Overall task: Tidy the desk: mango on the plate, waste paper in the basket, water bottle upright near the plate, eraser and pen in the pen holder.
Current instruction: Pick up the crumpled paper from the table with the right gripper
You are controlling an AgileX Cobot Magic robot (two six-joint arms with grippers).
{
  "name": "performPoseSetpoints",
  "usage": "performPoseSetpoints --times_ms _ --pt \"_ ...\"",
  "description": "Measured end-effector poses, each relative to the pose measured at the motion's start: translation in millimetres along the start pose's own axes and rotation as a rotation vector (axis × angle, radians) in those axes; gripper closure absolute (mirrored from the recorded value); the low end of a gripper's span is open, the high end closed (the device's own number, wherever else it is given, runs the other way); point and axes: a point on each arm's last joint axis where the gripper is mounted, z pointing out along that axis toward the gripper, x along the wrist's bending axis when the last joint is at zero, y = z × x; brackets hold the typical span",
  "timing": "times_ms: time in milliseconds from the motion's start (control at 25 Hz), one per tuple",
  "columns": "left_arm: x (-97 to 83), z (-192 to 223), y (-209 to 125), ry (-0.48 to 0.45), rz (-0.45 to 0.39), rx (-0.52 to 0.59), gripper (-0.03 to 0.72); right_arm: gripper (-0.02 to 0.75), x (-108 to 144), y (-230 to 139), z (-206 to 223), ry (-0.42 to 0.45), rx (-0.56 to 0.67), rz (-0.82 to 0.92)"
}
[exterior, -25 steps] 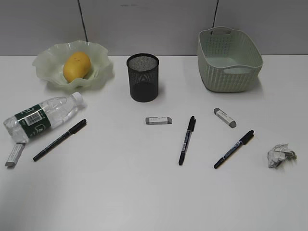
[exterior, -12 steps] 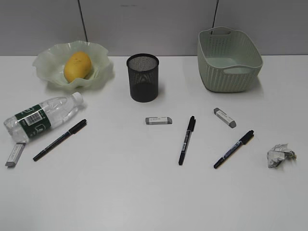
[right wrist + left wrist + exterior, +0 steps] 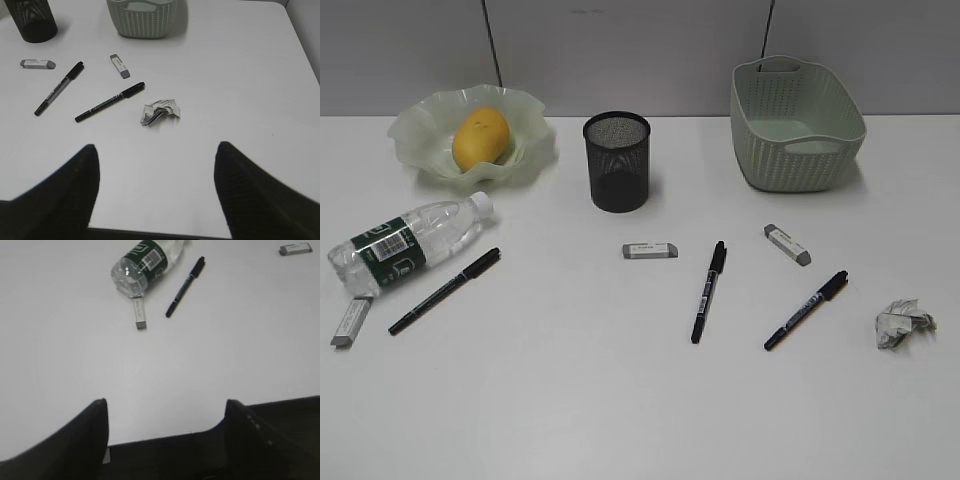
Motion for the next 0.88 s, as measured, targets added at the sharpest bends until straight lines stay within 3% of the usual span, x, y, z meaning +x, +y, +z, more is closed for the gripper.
performPoseSetpoints --times_ms 280,480,640,880 --pt "1.8 2.1 2.8 0.019 -0.016 -0.037 0.146 0.187 -2.6 24.5 14.3 -0.003 0.027 0.049" --pt "2.3 7.3 4.2 0.023 -0.014 -0.071 0.148 0.187 -8.0 50.4 52.6 -0.013 0.075 0.068" --pt "2.9 10.2 4.5 0.028 -0.011 -0.086 0.152 0.188 -12.1 62.9 90.6 -0.016 0.214 0.104" --pt "2.9 11.2 4.1 0.028 -0.011 -0.085 0.154 0.188 -18.1 55.9 166.3 -0.048 0.552 0.249"
